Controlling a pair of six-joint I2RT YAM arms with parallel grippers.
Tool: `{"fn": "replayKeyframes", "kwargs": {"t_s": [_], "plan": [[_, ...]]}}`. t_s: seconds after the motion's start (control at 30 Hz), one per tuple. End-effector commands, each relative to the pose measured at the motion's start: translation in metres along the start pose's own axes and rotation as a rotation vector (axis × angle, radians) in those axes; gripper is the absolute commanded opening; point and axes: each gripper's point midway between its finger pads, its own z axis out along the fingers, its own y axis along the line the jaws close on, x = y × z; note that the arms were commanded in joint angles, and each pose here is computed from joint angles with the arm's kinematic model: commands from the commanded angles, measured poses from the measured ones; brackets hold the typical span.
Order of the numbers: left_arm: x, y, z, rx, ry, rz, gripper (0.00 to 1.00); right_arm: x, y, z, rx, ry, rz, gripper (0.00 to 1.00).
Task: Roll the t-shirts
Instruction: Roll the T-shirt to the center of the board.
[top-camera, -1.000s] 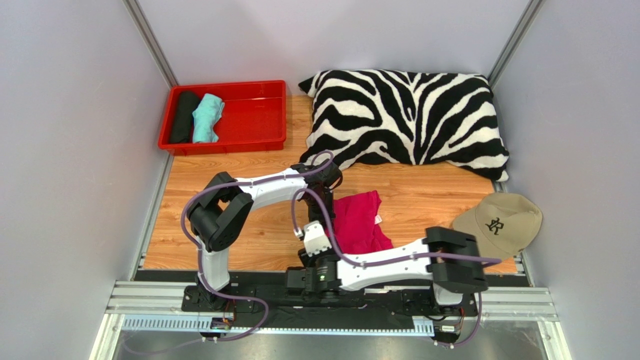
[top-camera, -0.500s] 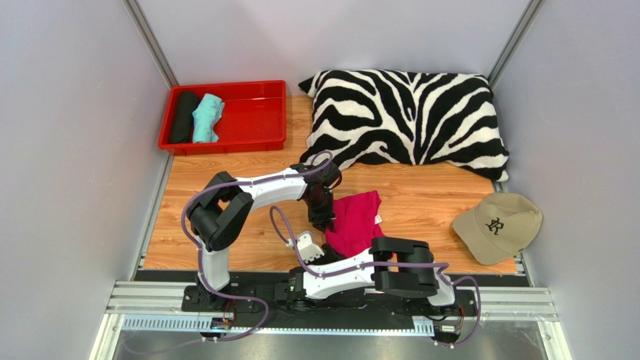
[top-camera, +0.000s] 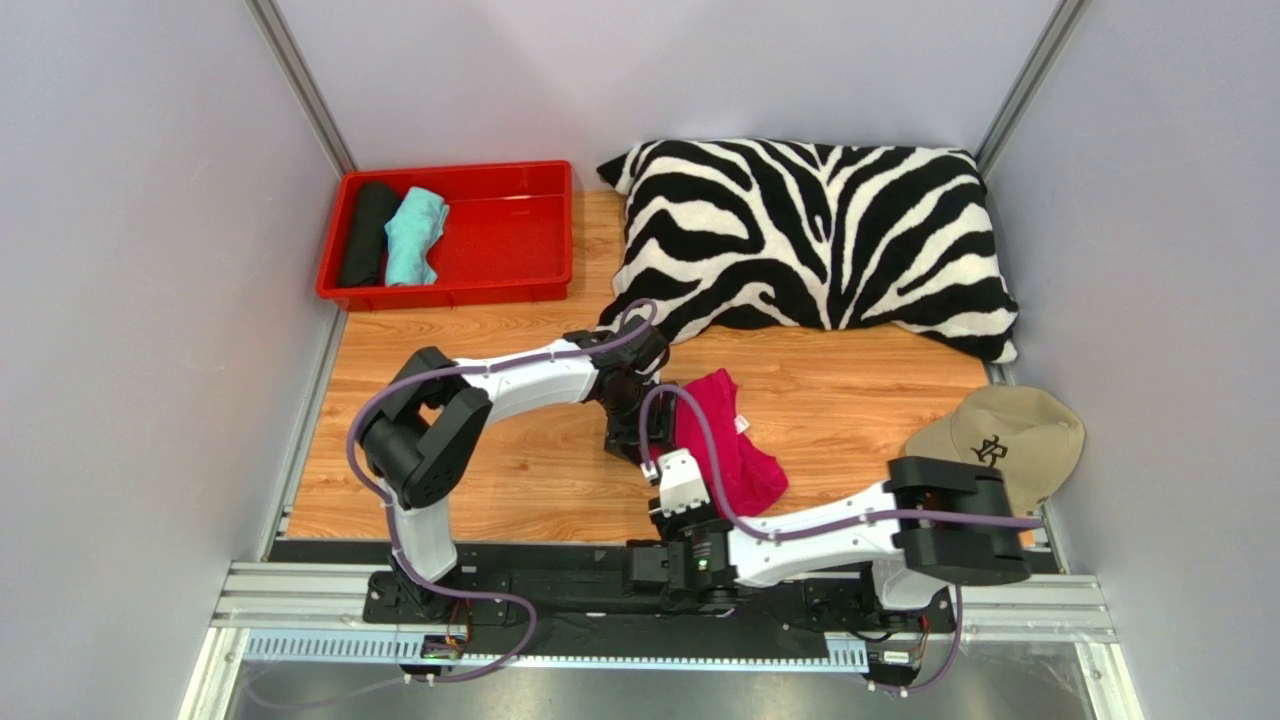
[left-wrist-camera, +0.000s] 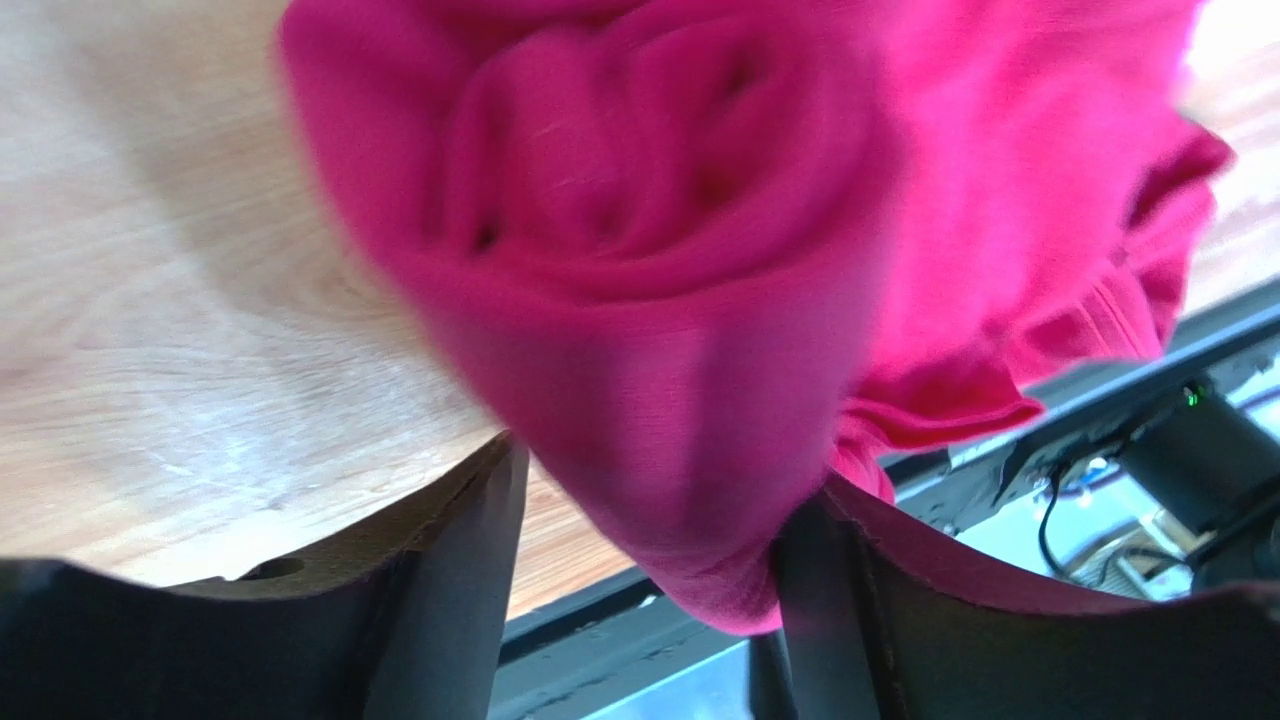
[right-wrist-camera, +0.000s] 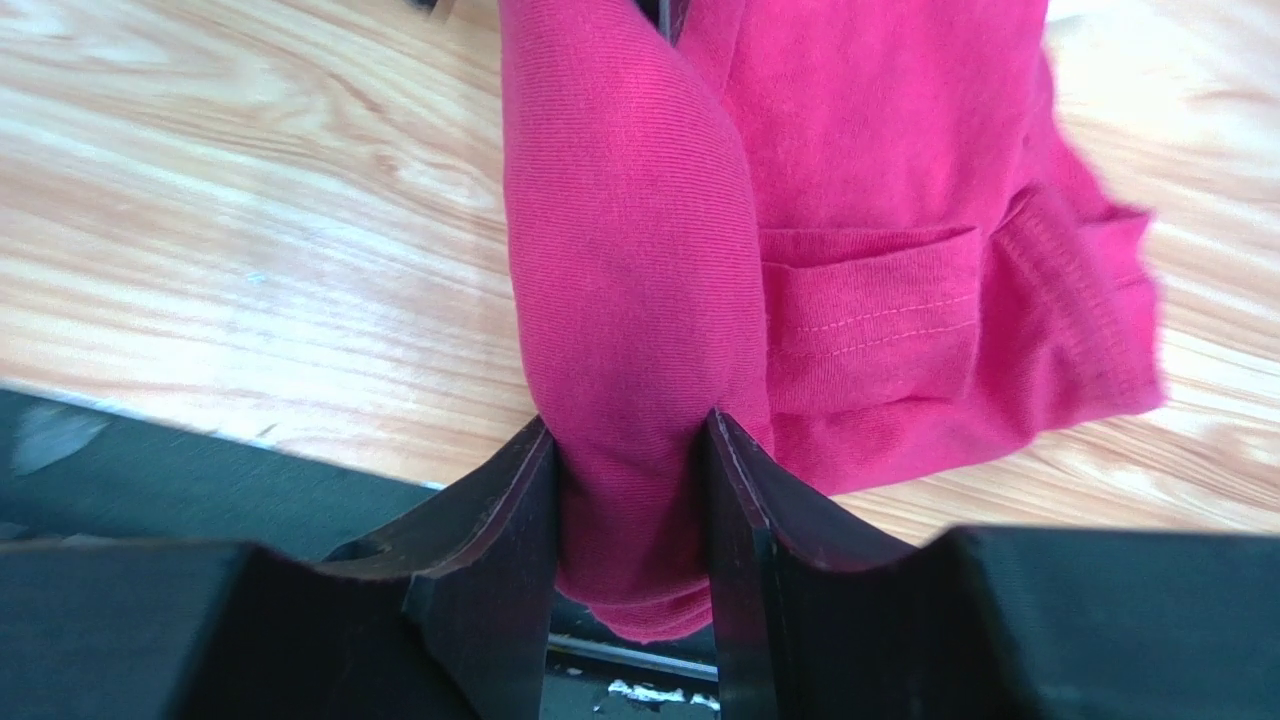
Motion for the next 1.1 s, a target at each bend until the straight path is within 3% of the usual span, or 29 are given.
{"fn": "replayKeyframes", "kwargs": {"t_s": [0.0, 0.3, 0.7, 0.87, 1.07], "plan": [[-0.022, -0.008, -0.035, 0.087, -0.132, 0.096, 0.68, -0.003, 0.032, -0.002, -0.238, 0.019, 0.186, 0.39], [-0.024, -0.003, -0.060, 0.229, -0.244, 0.088, 0.69, -0.012, 0.030, -0.011, -0.500, 0.085, 0.467, 0.40], [-0.023, -0.029, -0.043, 0.485, -0.282, 0.097, 0.70, -0.012, 0.016, -0.007, -0.667, 0.189, 0.747, 0.40], [-0.025, -0.028, -0.024, 0.477, -0.243, 0.051, 0.69, -0.009, 0.011, -0.004, -0.686, 0.214, 0.850, 0.40], [-0.025, -0.016, 0.003, 0.350, -0.208, -0.021, 0.67, -0.003, 0.004, -0.001, -0.678, 0.229, 0.900, 0.40]]}}
